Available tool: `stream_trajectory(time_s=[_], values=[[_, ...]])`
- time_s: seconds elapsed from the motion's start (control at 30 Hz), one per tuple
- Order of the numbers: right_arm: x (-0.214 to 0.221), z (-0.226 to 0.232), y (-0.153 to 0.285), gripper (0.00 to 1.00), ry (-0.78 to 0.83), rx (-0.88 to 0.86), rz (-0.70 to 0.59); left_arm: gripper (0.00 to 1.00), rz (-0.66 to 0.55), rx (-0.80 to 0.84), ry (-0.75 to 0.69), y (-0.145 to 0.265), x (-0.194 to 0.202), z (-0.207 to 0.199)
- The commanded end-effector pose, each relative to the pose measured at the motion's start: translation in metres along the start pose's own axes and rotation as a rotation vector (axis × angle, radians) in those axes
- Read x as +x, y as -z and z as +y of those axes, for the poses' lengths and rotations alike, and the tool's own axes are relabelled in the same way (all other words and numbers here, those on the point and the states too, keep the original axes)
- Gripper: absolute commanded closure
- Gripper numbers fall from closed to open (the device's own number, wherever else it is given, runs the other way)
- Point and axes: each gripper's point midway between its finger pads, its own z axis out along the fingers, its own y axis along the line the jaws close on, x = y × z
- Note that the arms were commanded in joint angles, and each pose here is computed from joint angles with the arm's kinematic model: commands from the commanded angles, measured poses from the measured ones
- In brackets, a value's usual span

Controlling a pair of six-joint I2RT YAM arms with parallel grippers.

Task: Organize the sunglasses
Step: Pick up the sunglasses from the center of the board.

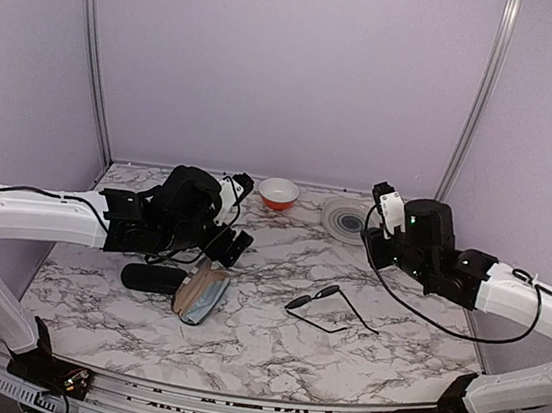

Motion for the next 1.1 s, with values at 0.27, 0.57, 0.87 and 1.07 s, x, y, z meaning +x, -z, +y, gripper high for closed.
stream_trajectory(time_s=[0.27,0.57,0.87,1.07], values=[[0.067,0.010,-0.007,0.56,-0.128,-0.258,0.208,0.10,-0.014,0.280,0.058,0.004,-0.009,-0.041],[0.118,0.041,-0.023,0.59,-0.092,-0.397,0.385,0.14,0.006,0.371,0.037,0.015,0.009,-0.054],[0.150,0.050,-0.047,0.64,-0.063,-0.409,0.496,0.16,0.003,0.430,0.035,0.019,0.016,-0.063],[0.158,0.045,-0.059,0.66,-0.043,-0.364,0.509,0.16,0.012,0.448,0.042,0.019,0.022,-0.066]])
